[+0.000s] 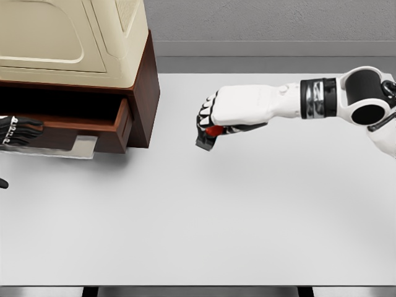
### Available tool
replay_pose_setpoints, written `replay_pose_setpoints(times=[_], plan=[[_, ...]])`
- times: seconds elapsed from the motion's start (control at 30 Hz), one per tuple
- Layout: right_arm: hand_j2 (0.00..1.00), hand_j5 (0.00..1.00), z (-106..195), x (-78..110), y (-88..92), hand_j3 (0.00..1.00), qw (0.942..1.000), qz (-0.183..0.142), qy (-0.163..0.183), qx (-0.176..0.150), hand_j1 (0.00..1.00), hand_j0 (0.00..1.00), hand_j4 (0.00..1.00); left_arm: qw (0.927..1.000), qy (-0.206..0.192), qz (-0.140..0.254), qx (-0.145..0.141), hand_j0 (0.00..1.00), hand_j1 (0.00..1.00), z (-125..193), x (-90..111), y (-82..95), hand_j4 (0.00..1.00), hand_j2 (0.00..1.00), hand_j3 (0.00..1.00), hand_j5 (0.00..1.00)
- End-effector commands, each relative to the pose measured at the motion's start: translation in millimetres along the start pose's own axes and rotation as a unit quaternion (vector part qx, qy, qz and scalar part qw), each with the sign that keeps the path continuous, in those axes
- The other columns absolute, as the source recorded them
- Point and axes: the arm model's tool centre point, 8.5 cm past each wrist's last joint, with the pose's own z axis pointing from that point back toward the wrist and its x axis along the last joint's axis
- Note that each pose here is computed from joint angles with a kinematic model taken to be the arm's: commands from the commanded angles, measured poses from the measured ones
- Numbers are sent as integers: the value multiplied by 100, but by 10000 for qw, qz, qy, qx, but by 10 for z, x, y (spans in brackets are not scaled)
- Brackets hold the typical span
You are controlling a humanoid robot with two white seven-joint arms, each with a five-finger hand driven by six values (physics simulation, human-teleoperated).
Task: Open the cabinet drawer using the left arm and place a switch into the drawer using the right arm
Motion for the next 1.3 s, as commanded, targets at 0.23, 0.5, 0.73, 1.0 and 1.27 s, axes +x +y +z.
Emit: replay_pose_setpoints(times=[0.23,0.5,0.73,1.0,1.27], plan=[[50,50,-194,45,-140,50,9999,6,-88,-62,50,50,50,9998,126,-123,9,100,100,6,-30,3,100,100,100,100],[49,49,-301,67,-290,49,9999,92,-71,-64,49,49,49,9998,96,-153,51,100,100,27,6,28,100,100,100,100],[49,49,-344,192,-453,49,9993,232,-282,-57,49,49,49,9998,92,-147,51,100,100,27,7,28,100,100,100,100],[49,49,-460,273,-632,49,9986,304,-431,-78,49,49,49,9999,84,-143,45,100,100,25,10,24,100,100,100,100],[49,49,-648,356,-825,49,9981,388,-468,-91,49,49,49,9999,72,-126,48,100,100,22,9,26,100,100,100,100]])
